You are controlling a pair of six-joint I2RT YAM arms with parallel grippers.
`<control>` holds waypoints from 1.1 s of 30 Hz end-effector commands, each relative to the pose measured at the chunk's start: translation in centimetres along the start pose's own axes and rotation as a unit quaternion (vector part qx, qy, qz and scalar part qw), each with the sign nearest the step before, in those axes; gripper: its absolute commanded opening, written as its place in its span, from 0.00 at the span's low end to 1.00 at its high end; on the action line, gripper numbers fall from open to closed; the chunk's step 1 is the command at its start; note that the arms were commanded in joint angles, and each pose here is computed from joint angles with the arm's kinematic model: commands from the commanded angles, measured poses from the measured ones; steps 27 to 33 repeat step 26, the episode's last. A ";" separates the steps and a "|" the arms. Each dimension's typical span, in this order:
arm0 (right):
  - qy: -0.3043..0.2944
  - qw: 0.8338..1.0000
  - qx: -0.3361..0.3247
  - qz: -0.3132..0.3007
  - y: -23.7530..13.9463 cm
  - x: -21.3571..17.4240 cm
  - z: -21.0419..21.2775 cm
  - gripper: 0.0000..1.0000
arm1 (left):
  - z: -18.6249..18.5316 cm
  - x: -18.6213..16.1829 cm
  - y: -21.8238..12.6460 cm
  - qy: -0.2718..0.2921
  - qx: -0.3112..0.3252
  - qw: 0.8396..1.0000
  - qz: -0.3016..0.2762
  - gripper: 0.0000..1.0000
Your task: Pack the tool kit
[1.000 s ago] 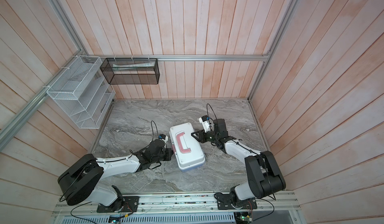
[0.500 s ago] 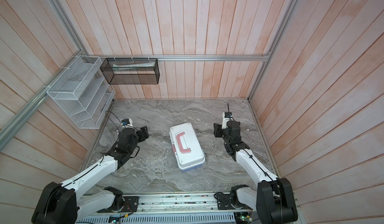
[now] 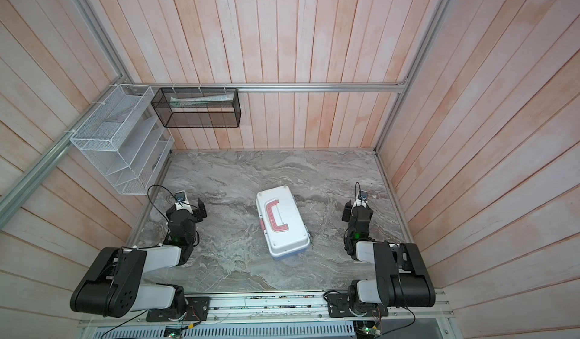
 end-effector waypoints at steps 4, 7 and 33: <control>0.006 0.989 0.085 -0.123 -0.4 1.6 0.9 0.59 | -0.9 0.5 1.1 -0.009 -0.096 0.993 -0.074 0.97; -0.006 0.996 0.073 -0.058 1.2 1.6 1.3 0.98 | -0.4 0.4 1.9 -0.023 -0.083 0.995 -0.054 1.00; -0.002 0.995 0.074 -0.069 1.0 1.5 1.3 0.98 | -0.3 0.4 2.0 -0.025 -0.084 0.995 -0.046 1.00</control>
Point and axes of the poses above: each gripper's point midway between its finger pads, its own y axis out along the fingers, its own z axis along the line the jaws close on, x = y × z, the point moved 8 cm from there along -y, back along the fingers, and after that the axes turned 5 degrees about y, right-handed, at the moved point
